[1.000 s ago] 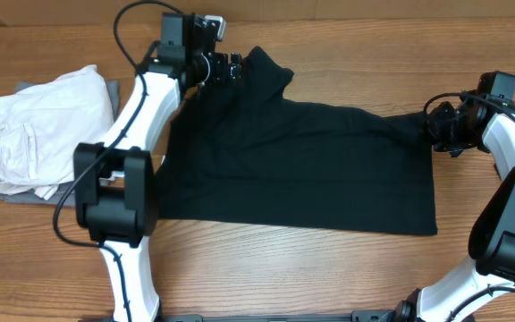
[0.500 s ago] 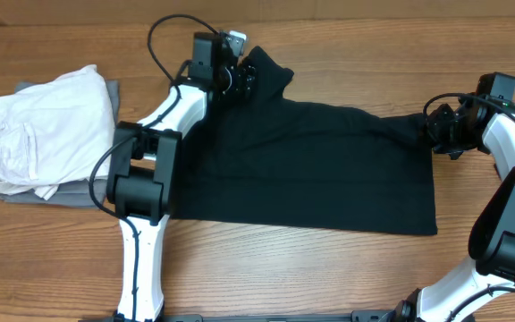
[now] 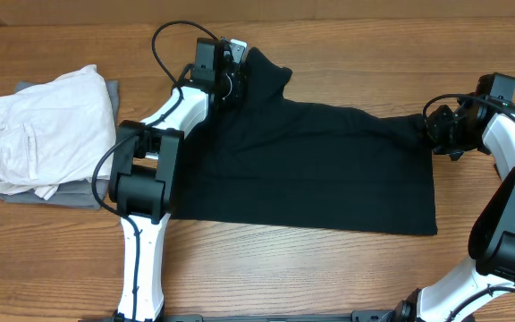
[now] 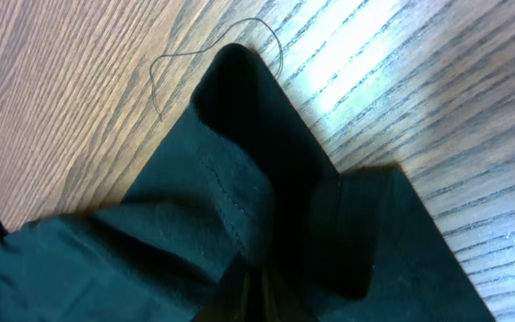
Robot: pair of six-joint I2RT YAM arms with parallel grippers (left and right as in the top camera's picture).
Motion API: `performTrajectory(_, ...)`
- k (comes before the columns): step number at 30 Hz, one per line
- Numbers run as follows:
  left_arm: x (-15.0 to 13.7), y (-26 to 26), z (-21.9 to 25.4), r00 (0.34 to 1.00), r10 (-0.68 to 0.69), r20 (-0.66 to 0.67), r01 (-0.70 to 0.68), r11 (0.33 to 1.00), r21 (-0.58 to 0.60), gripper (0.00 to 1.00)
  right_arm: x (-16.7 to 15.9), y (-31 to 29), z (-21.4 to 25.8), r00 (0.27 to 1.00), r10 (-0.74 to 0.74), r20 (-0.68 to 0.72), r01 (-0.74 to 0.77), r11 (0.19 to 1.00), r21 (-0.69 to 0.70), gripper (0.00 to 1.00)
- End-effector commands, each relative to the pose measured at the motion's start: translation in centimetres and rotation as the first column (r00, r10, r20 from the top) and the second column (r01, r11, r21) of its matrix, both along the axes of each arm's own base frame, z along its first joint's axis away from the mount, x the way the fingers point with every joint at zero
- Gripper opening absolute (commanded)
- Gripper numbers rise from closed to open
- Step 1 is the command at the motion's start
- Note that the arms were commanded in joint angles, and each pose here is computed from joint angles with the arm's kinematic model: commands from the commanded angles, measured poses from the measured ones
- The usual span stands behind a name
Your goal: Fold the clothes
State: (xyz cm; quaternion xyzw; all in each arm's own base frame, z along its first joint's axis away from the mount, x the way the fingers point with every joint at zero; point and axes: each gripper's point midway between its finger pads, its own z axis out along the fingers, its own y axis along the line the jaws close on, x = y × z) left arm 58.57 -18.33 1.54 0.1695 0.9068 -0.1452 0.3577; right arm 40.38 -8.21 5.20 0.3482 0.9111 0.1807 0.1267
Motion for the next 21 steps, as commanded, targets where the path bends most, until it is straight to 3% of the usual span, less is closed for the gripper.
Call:
performTrajectory(1, 0.5, -0.1, 8.1, 0.992, -0.018, 0.122, 0.019, 1.000, -0.005, 0.18, 0.4, -0.9, 0.8, 1.000, 0.012, 0.026, -0.011, 0.999, -0.051, 0.04)
performTrajectory(8, -1.7, 3.2, 13.8, 0.989, 0.018, 0.146, -0.041, 0.987, 0.155, 0.18, 1.7, -2.1, 1.2, 0.997, 0.001, 0.077, 0.008, 0.993, -0.114, 0.04)
performTrajectory(15, -3.6, 6.9, 13.7, 0.991, 0.103, 0.091, -0.127, 0.937, 0.325, 0.15, 3.9, -4.1, 2.3, 0.983, -0.028, 0.179, 0.058, 0.985, -0.163, 0.04)
performTrajectory(17, -4.0, 5.5, 12.9, 0.997, 0.060, 0.055, -0.073, 0.960, 0.269, 0.29, 3.7, -4.3, 2.2, 0.984, -0.037, 0.176, 0.065, 0.985, -0.158, 0.04)
performTrajectory(20, -3.9, 2.6, 12.1, 0.998, -0.044, 0.041, 0.037, 0.988, 0.151, 0.71, 3.5, -4.1, 2.1, 0.985, -0.035, 0.168, 0.060, 0.987, -0.147, 0.04)
performTrajectory(21, -3.6, 2.0, 11.6, 0.997, -0.064, 0.043, 0.058, 0.990, 0.128, 0.74, 3.4, -4.0, 2.1, 0.986, -0.035, 0.163, 0.058, 0.988, -0.143, 0.04)
